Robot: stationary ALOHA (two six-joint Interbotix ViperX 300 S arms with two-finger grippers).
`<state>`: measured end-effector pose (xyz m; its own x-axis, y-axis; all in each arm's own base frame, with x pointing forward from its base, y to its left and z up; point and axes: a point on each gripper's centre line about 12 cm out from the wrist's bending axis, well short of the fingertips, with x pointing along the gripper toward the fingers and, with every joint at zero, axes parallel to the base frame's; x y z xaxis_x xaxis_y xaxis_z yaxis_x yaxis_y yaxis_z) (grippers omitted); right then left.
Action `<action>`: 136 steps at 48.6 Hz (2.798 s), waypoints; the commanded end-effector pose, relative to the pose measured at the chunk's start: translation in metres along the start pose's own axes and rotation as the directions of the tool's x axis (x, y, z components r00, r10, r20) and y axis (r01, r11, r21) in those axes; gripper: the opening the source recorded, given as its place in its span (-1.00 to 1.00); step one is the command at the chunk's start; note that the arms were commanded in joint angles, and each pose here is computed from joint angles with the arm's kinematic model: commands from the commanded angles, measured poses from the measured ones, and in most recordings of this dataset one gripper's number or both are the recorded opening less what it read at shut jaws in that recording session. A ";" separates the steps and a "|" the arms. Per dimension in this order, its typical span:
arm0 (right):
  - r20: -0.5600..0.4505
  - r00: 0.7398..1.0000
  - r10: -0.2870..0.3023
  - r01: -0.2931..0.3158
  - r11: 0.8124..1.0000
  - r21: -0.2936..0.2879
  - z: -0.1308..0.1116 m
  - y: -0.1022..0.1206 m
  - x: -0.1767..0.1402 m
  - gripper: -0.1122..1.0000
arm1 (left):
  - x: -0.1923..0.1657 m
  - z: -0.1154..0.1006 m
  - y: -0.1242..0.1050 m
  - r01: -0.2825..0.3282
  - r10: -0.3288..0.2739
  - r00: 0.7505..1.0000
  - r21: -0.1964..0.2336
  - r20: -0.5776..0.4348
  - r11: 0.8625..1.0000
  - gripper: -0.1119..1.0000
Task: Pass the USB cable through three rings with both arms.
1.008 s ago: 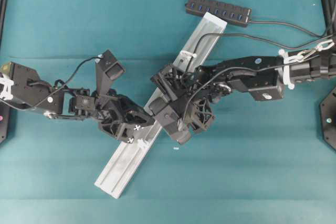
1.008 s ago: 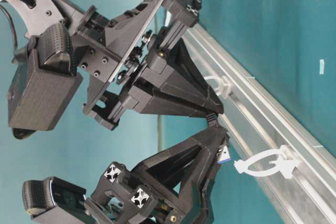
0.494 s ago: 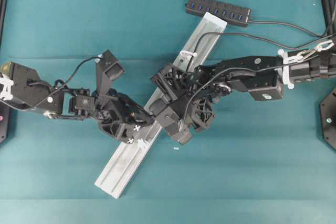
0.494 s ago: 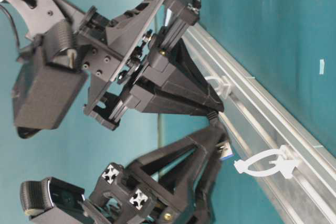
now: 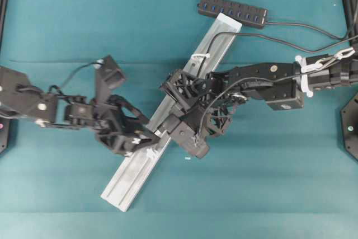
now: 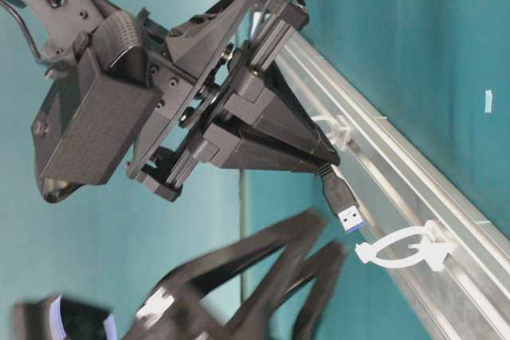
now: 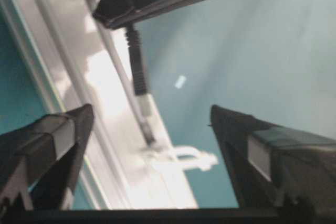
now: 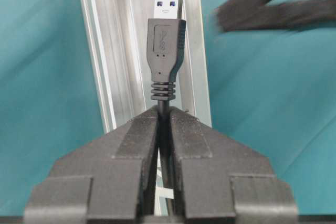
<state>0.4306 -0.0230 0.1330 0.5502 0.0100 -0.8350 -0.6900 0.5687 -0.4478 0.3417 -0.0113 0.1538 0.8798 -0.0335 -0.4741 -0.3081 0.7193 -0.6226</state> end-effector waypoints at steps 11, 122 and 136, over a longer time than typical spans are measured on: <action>0.012 1.000 -0.003 0.004 0.996 -0.084 0.011 0.005 0.002 -0.67 | -0.048 -0.001 -0.021 0.044 -0.044 0.999 0.026 -0.019 0.999 0.92; 0.115 0.993 -0.003 0.008 0.999 -0.046 0.069 0.015 0.022 -0.67 | -0.073 -0.023 -0.035 0.077 -0.072 0.992 0.048 -0.100 0.996 0.92; 0.121 0.993 -0.002 0.002 1.000 -0.003 0.066 0.013 0.022 -0.67 | -0.058 -0.027 -0.034 0.087 -0.085 0.992 0.018 -0.093 0.996 0.91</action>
<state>0.4631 0.0392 0.1292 0.5989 0.1073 -0.7936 -0.7008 0.5499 -0.4545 0.2837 -0.0500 0.1805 0.8505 -0.1520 -0.5036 -0.2479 0.7285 -0.6387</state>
